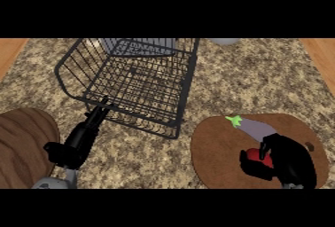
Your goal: Pick the tomato from the cutting board and place it in the tiered basket
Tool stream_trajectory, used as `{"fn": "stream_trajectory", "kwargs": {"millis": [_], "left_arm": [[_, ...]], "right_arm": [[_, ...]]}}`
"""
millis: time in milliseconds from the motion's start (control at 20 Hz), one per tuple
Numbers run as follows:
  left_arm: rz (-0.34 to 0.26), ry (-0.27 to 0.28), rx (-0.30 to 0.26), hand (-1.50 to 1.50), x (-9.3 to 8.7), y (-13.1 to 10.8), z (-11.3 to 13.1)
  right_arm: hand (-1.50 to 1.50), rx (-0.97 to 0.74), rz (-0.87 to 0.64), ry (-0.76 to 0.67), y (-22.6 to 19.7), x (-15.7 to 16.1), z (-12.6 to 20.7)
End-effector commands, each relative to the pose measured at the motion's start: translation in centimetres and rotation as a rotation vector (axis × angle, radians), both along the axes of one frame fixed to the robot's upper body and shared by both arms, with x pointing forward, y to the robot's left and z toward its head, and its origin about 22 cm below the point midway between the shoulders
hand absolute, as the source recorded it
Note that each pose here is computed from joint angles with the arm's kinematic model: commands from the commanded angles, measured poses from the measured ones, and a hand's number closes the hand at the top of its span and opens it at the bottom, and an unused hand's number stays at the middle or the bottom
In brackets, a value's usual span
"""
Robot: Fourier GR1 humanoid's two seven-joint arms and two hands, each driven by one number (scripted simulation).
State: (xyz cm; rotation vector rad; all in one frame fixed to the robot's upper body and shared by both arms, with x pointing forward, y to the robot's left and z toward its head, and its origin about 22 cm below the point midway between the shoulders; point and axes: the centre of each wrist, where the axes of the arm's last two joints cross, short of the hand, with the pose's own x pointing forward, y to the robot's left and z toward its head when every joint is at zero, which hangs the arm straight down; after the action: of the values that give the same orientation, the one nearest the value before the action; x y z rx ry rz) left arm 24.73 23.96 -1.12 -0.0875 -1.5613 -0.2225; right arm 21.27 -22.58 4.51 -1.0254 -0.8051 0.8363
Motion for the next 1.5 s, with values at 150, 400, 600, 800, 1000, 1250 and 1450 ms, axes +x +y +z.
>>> {"fn": "stream_trajectory", "kwargs": {"millis": [150,400,600,800,1000,1250,1450], "left_arm": [[0.024,0.03,0.019,0.0,1.2,-1.6,-1.1],[0.022,0.012,0.011,0.0,0.2,0.3,-0.3],[0.019,0.025,0.017,0.0,1.4,0.2,-0.1],[-0.001,0.04,0.019,0.0,1.1,-0.1,0.2],[-0.01,0.026,0.016,0.0,0.6,-1.1,-0.3],[-0.017,0.012,0.013,0.0,1.5,0.1,-0.3],[-0.008,-0.001,0.027,0.0,1.3,-0.2,-0.2]], "right_arm": [[1.5,-0.057,0.083,-0.133,-1.8,-3.5,2.0],[1.5,0.34,0.086,-0.378,0.4,-3.1,6.9],[1.5,0.331,0.164,-0.546,2.7,-3.3,11.2],[1.5,0.34,0.208,-0.572,4.3,-2.9,15.7],[1.5,0.367,0.202,-0.588,7.1,-0.7,19.4],[1.5,0.422,0.208,-0.599,11.6,4.5,23.1],[1.5,0.407,0.181,-0.551,14.8,7.3,24.4]]}}
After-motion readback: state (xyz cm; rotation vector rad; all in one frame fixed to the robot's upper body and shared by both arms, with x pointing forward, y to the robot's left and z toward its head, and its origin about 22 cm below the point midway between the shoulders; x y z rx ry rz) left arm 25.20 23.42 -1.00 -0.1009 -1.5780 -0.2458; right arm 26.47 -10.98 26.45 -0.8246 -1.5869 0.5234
